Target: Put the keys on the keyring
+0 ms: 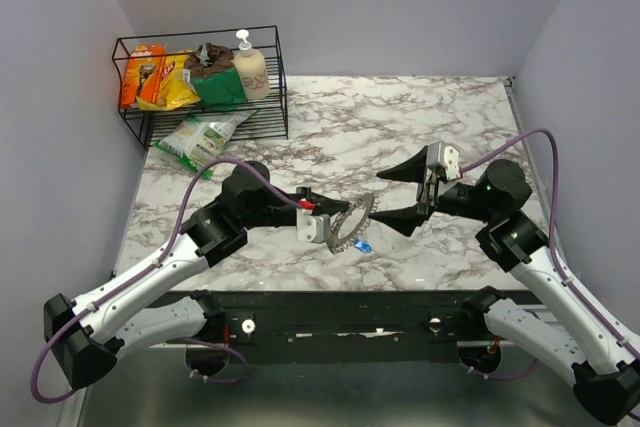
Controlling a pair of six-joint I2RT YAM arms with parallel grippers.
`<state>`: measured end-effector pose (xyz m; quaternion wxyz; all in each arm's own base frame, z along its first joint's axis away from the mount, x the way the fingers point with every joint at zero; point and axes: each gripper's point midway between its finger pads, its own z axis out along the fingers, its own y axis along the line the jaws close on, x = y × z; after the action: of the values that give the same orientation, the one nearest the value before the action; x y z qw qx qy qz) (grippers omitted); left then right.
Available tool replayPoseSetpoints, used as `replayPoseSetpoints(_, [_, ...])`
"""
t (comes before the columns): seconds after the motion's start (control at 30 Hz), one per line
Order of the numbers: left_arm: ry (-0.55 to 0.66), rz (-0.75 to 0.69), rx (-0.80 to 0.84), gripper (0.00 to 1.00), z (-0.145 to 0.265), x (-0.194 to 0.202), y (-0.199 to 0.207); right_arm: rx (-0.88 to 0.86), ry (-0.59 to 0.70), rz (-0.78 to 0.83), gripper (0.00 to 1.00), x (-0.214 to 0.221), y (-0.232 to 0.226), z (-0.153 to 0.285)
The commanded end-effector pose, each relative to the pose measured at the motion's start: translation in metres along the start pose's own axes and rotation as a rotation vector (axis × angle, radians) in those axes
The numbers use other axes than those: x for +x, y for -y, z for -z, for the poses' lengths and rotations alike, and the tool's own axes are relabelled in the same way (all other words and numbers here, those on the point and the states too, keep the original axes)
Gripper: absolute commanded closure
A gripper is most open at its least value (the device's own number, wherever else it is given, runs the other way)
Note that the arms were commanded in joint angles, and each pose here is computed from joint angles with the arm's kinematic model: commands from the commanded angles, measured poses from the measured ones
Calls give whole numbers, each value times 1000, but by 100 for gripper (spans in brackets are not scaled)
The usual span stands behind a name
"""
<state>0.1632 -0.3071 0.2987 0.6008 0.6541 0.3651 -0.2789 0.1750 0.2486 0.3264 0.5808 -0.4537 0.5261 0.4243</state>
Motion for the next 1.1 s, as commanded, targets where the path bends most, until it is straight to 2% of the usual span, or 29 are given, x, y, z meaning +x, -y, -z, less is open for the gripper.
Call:
replayPoseSetpoints(0.0, [-2, -22, -35, 100, 4, -6, -6, 20, 13, 5, 8, -1, 2, 0])
replayPoseSetpoints(0.27, [-45, 76, -67, 100, 5, 3, -7, 38, -8, -17, 7, 10, 7, -2])
replayPoseSetpoints(0.3, [-46, 84, -76, 100, 6, 3, -8, 58, -9, -20, 2, 11, 11, -2])
replayPoseSetpoints(0.57, [-79, 178, -148, 100, 19, 18, 2, 210, -46, -76, 0, 29, 40, -3])
replayPoseSetpoints(0.63, [-88, 212, -177, 100, 25, 19, 4, 268, -55, -131, 0, 35, 50, -3])
replayPoseSetpoints(0.9, [-130, 295, -236, 100, 48, 27, 17, 507, -177, -328, 0, 93, 88, 2])
replayPoseSetpoints(1.07, [-164, 336, -320, 100, 64, 38, 21, 531, -333, -415, 0, 138, 90, 2])
